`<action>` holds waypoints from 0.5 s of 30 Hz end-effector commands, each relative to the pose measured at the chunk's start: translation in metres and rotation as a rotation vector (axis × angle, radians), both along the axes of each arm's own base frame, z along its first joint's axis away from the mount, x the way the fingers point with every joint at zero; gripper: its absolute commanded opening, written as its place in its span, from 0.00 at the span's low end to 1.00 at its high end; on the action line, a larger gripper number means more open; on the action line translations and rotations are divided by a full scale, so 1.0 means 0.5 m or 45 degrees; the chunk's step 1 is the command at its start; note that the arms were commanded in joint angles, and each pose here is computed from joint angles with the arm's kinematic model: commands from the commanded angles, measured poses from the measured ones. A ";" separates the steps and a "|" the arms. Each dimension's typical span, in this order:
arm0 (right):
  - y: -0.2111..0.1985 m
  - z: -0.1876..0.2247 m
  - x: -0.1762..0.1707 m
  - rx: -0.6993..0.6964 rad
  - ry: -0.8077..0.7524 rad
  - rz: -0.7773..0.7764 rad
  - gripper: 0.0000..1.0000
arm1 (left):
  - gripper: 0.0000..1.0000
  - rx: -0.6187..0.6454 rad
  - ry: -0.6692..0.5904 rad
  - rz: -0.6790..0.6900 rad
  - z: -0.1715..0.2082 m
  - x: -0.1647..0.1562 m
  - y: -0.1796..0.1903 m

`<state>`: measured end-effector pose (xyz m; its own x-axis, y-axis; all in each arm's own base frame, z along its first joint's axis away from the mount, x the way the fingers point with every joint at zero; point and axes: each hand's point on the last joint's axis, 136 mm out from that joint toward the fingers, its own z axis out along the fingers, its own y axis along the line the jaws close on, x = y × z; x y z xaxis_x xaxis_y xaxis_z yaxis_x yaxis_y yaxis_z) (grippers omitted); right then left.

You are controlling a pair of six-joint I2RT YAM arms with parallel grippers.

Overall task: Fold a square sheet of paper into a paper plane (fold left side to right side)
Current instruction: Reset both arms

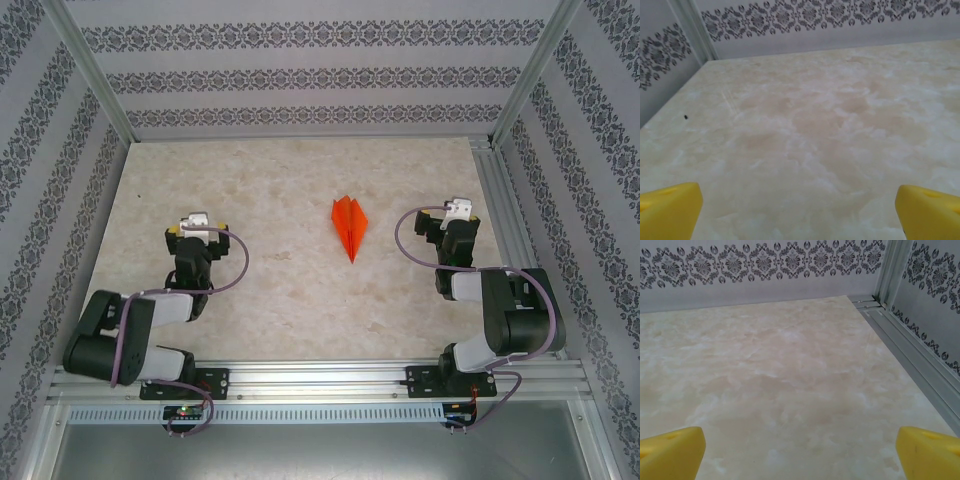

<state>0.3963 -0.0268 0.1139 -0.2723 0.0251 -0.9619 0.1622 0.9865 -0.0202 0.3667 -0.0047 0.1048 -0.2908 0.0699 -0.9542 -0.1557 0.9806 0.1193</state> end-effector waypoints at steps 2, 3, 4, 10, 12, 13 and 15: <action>-0.001 0.025 0.006 -0.006 -0.064 0.018 0.98 | 1.00 -0.013 -0.121 -0.011 0.018 0.041 0.002; 0.000 0.026 0.006 -0.007 -0.063 0.018 0.98 | 1.00 -0.017 -0.073 -0.015 0.013 0.046 -0.001; -0.001 0.026 0.006 -0.006 -0.066 0.017 0.98 | 1.00 -0.025 -0.026 -0.010 0.006 0.056 0.002; 0.004 0.026 0.007 -0.012 -0.061 0.033 0.98 | 1.00 -0.076 -0.014 -0.014 0.003 0.067 0.017; 0.005 0.025 0.008 -0.013 -0.058 0.037 0.98 | 1.00 -0.078 -0.008 -0.013 0.002 0.066 0.017; 0.006 0.026 0.009 -0.012 -0.060 0.039 0.98 | 1.00 -0.072 -0.014 -0.014 0.004 0.067 0.017; 0.008 0.026 0.009 -0.013 -0.059 0.045 0.98 | 1.00 -0.073 -0.010 -0.024 0.003 0.068 0.014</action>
